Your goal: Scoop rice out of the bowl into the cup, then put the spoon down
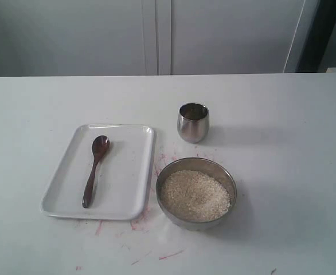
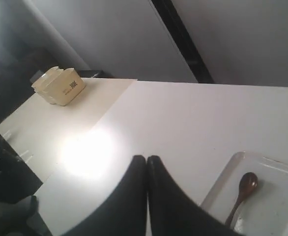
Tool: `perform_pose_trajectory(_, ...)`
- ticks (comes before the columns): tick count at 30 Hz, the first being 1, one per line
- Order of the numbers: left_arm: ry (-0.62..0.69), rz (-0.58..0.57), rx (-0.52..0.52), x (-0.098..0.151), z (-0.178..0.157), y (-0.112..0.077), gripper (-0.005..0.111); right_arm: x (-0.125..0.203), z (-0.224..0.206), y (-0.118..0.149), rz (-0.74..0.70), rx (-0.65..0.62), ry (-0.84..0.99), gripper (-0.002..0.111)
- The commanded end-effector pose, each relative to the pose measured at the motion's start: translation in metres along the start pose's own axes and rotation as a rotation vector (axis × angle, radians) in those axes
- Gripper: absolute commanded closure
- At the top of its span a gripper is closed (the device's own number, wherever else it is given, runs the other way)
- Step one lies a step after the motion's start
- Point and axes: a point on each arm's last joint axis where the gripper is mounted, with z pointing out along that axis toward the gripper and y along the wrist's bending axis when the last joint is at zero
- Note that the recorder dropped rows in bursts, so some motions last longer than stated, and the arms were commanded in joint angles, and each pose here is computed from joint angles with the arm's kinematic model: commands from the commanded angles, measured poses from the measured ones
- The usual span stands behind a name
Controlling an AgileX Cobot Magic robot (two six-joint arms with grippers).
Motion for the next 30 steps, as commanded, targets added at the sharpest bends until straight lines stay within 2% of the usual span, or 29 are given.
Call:
perform_pose_trajectory(1,0.039,-0.004,0.015,0.006,0.001,-0.002,0.092,0.006,0.016,0.0,0.101,-0.086,0.102,0.108)
perform_pose_trajectory(4,0.039,-0.004,0.015,0.006,0.001,-0.002,0.092,0.015,0.036,-0.002,0.183,-0.158,0.204,0.108)
perform_pose_trajectory(11,0.039,-0.004,0.015,0.006,0.001,-0.002,0.092,0.05,0.094,0.008,0.13,-0.177,0.372,0.108)
perform_pose_trajectory(14,0.039,-0.004,0.015,0.006,0.001,-0.002,0.092,0.068,0.119,0.015,0.026,-0.086,0.456,0.108)
perform_pose_trajectory(23,0.039,-0.004,0.015,0.006,0.001,-0.002,0.092,0.087,0.16,0.035,-0.154,0.077,0.524,0.108)
perform_pose_trajectory(30,0.039,-0.004,0.015,0.006,0.001,-0.002,0.092,0.113,0.198,0.038,-0.298,0.245,0.64,0.108)
